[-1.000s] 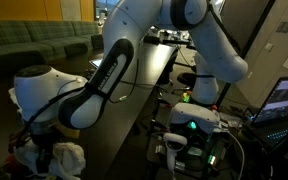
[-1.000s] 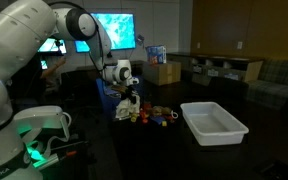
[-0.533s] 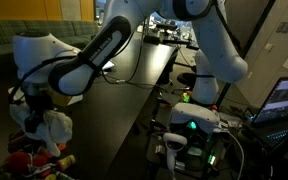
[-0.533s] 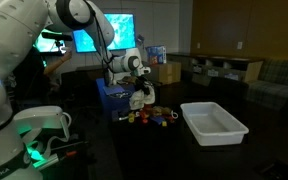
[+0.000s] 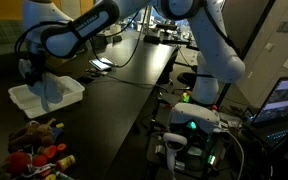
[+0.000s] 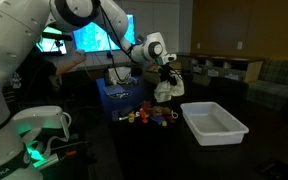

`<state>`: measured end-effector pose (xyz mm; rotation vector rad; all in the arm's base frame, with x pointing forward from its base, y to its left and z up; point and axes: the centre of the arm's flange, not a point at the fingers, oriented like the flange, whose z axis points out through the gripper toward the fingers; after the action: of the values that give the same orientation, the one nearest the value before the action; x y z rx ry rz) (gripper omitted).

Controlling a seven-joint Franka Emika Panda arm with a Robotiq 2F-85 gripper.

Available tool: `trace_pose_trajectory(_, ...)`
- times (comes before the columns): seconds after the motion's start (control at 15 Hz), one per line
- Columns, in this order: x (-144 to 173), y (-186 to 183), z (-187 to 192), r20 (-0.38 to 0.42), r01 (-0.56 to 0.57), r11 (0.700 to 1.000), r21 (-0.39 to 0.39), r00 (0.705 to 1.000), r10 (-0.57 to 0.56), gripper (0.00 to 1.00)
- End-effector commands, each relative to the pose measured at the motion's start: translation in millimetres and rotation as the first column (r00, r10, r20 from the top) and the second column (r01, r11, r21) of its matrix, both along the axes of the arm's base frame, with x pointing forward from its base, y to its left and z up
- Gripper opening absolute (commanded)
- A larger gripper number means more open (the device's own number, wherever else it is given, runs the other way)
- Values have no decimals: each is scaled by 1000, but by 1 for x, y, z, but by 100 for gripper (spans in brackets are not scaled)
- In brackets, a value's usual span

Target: Pick up the towel and push the objects in front of the white container to the left then place the towel in the container.

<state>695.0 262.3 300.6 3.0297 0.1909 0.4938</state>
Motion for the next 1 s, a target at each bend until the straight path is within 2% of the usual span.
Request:
trace_pose_trajectory(0.0, 79, -28, 3, 30, 82, 996, -19, 996, -81, 1)
trace_pose_trajectory(0.2, 123, -55, -12, 45, 150, 987, -48, 988, -148, 1)
trace_pose_trajectory(0.47, 153, -84, -46, 71, 222, 970, -98, 974, -216, 1)
trace_pose_trajectory(0.6, 166, -102, -59, 94, 287, 951, -115, 956, -277, 0)
trace_pose_trajectory(0.87, 184, -135, -82, 151, 418, 892, -171, 906, -395, 2)
trace_pose_trajectory(0.93, 187, -143, -87, 148, 440, 878, -188, 897, -417, 27)
